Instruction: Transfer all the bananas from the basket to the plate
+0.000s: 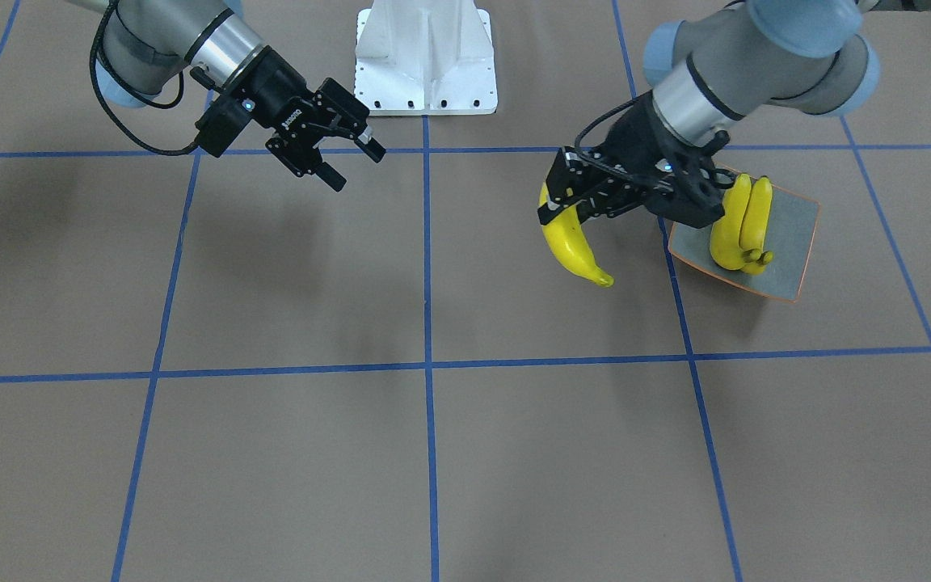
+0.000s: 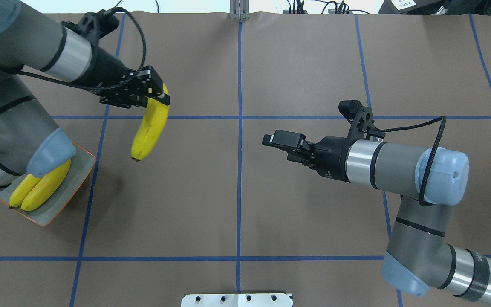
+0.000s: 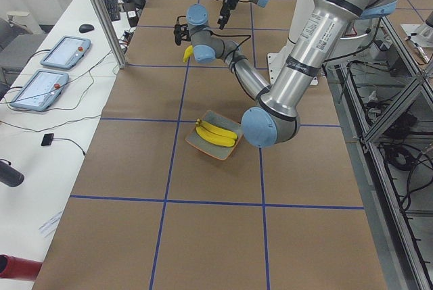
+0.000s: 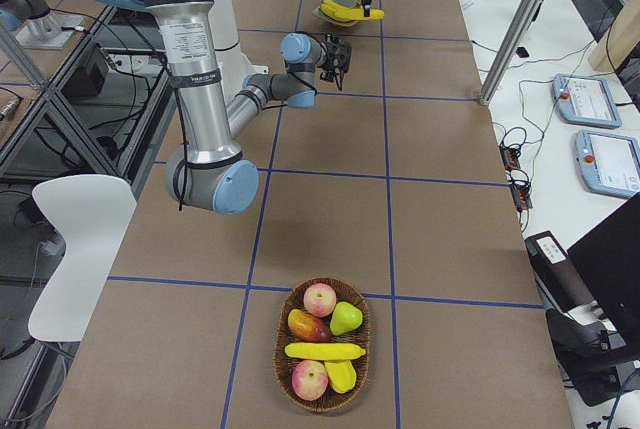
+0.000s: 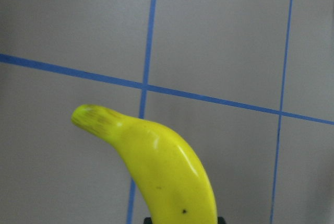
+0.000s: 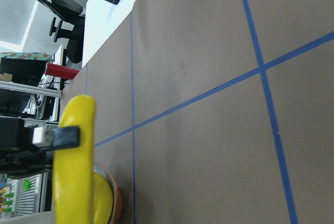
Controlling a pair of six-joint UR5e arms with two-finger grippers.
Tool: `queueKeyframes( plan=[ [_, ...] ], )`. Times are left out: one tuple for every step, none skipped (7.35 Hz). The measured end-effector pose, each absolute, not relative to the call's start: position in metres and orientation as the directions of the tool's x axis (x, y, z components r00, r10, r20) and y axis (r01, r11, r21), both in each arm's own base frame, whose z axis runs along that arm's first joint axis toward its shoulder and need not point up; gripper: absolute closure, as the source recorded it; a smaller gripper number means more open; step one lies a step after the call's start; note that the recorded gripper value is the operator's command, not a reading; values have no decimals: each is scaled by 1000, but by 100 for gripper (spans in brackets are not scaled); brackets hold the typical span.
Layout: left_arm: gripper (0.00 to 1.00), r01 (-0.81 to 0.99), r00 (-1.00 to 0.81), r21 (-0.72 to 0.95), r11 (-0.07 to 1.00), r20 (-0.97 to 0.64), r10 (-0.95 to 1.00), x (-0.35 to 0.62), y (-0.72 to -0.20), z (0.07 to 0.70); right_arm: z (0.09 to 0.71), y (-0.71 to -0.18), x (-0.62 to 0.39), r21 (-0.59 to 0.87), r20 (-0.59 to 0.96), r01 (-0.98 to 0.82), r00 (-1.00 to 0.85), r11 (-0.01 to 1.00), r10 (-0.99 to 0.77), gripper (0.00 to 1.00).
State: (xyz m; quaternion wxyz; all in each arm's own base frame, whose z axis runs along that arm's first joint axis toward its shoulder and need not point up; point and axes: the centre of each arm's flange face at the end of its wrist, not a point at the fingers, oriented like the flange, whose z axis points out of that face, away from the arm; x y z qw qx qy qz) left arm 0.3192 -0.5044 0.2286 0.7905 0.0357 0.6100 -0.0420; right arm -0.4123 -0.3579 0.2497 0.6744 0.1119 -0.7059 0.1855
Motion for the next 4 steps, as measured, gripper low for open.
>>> queueKeyframes(
  plan=[
    [100, 124, 304, 49, 991, -953, 9, 301, -507, 257, 261, -362, -409, -112, 994, -430, -48, 896, 101, 0],
    [100, 131, 395, 113, 985, -917, 53, 287, -507, 281, 270, -366, -408, -112, 994, -455, -35, 883, 108, 0],
    [100, 109, 521, 190, 976, -847, 107, 270, -500, 300, 277, -369, -409, -112, 993, -475, -23, 873, 115, 0],
    [100, 61, 645, 251, 966, -748, 154, 251, -491, 319, 283, -372, -412, -111, 993, -487, -13, 866, 120, 0]
  ],
)
